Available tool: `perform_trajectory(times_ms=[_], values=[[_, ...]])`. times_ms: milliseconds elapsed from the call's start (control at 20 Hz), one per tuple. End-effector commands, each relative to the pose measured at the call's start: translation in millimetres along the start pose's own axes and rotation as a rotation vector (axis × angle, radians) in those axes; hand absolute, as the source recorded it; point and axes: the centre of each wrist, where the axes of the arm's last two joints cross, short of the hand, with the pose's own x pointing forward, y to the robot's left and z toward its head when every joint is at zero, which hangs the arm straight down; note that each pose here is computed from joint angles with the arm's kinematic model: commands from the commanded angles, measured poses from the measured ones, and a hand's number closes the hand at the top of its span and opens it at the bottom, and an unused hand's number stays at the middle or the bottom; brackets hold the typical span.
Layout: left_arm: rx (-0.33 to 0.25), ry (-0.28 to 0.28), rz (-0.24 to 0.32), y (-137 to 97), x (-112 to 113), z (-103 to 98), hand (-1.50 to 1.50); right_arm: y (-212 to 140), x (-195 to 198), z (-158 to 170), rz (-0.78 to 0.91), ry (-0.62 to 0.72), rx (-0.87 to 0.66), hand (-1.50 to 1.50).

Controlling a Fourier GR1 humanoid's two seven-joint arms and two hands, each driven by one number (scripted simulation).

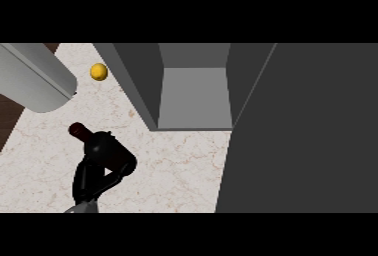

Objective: Pick up the wine, place it into the cabinet and close the cabinet

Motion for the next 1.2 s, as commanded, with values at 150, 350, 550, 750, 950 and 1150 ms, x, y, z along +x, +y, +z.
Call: perform_trajectory(times_ms=[150, 350, 550, 750, 950, 1150], values=[[-0.109, -0.028, -0.033, -13, -6, -6, 1.50, -6, 7, 21, -0.030, 0.010, 0.044, -1.50], [-0.184, -0.170, -0.177, -41, -9, -11, 1.50, -5, 4, 23, -0.029, 0.006, 0.050, -1.50], [-0.183, -0.198, -0.189, -25, 1, -19, 1.50, 2, 0, 28, -0.044, 0.035, 0.044, -1.50], [-0.270, -0.209, -0.189, -37, 11, -25, 1.50, -2, -2, 29, -0.027, 0.027, 0.056, -1.50], [-0.279, -0.267, -0.165, -60, 16, -21, 1.50, -11, 2, 29, -0.032, 0.052, 0.048, -1.50], [-0.322, -0.362, -0.177, -68, 38, -27, 1.50, -11, 1, 25, -0.035, 0.040, 0.034, -1.50]])
